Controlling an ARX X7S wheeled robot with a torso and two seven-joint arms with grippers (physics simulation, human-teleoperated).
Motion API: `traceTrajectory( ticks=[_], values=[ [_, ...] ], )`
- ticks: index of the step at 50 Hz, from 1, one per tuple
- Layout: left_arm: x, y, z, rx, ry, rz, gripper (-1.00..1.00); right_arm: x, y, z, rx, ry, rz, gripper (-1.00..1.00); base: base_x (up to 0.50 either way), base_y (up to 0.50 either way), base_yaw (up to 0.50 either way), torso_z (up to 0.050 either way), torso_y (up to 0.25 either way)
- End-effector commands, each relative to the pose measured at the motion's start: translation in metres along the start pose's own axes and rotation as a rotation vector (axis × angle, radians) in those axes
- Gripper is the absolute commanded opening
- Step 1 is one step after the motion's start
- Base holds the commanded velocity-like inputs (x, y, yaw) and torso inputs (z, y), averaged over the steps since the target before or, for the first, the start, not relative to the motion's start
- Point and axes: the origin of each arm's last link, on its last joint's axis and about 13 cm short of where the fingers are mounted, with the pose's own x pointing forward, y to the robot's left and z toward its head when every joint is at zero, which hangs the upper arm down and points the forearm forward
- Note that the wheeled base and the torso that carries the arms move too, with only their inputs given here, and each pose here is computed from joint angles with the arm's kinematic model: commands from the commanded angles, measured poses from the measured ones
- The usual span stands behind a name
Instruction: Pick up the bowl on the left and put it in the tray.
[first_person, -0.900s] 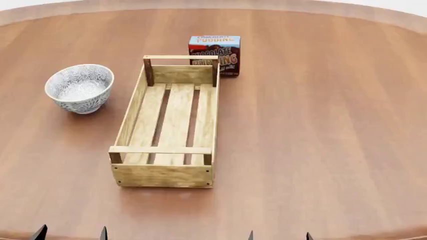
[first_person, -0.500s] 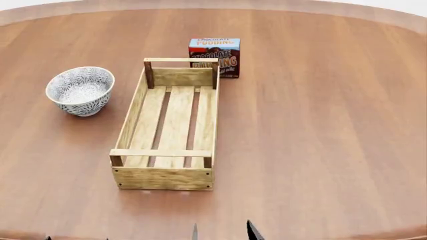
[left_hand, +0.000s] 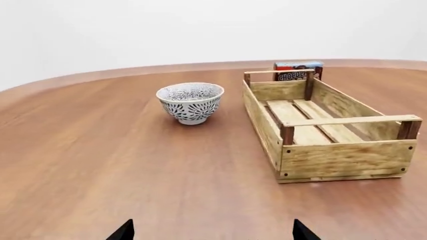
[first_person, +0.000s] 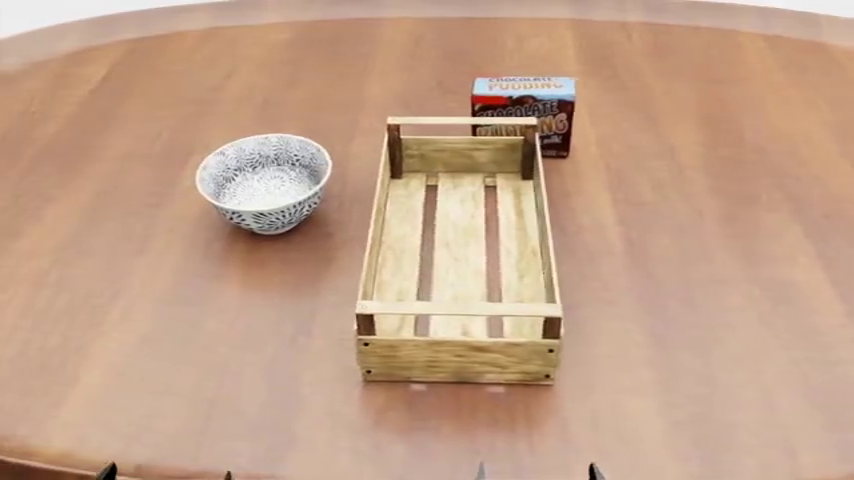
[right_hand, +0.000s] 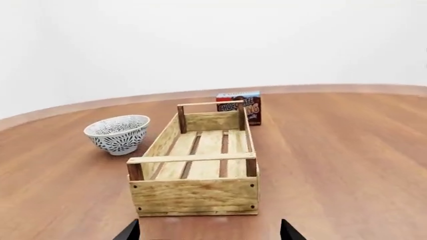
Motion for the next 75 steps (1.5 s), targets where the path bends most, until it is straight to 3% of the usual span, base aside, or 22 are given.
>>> traceTrajectory(
  ticks=[1,32,34,45,75],
  values=[
    [0.0006,-0.0003,-0.0006,-0.005,0.011,0.001,1.00,-0.0022,-0.0053,0.0007,-0.001,0.009,-0.017,1.00,0.00,0.50,0.00,0.000,0.000],
    [-0.0003,-0.0020,-0.0047,0.007,0.022,-0.016,1.00,-0.0019,-0.0050,-0.0027,0.022,0.020,-0.031,1.00,0.00,0.50,0.00,0.000,0.000],
    [-0.0004,-0.0021,-0.0046,0.008,0.022,-0.016,1.00,-0.0015,-0.0042,-0.0038,-0.004,0.038,-0.032,1.00,0.00,0.40,0.00,0.000,0.000],
    [0.0002,-0.0022,-0.0046,0.008,0.025,-0.021,1.00,-0.0033,-0.0024,-0.0015,-0.005,0.014,-0.016,1.00,0.04,0.00,0.00,0.000,0.000],
    [0.0002,-0.0025,-0.0054,0.004,0.031,-0.023,1.00,-0.0027,-0.0035,-0.0034,0.005,0.027,-0.019,1.00,0.50,0.00,0.00,0.000,0.000]
  ],
)
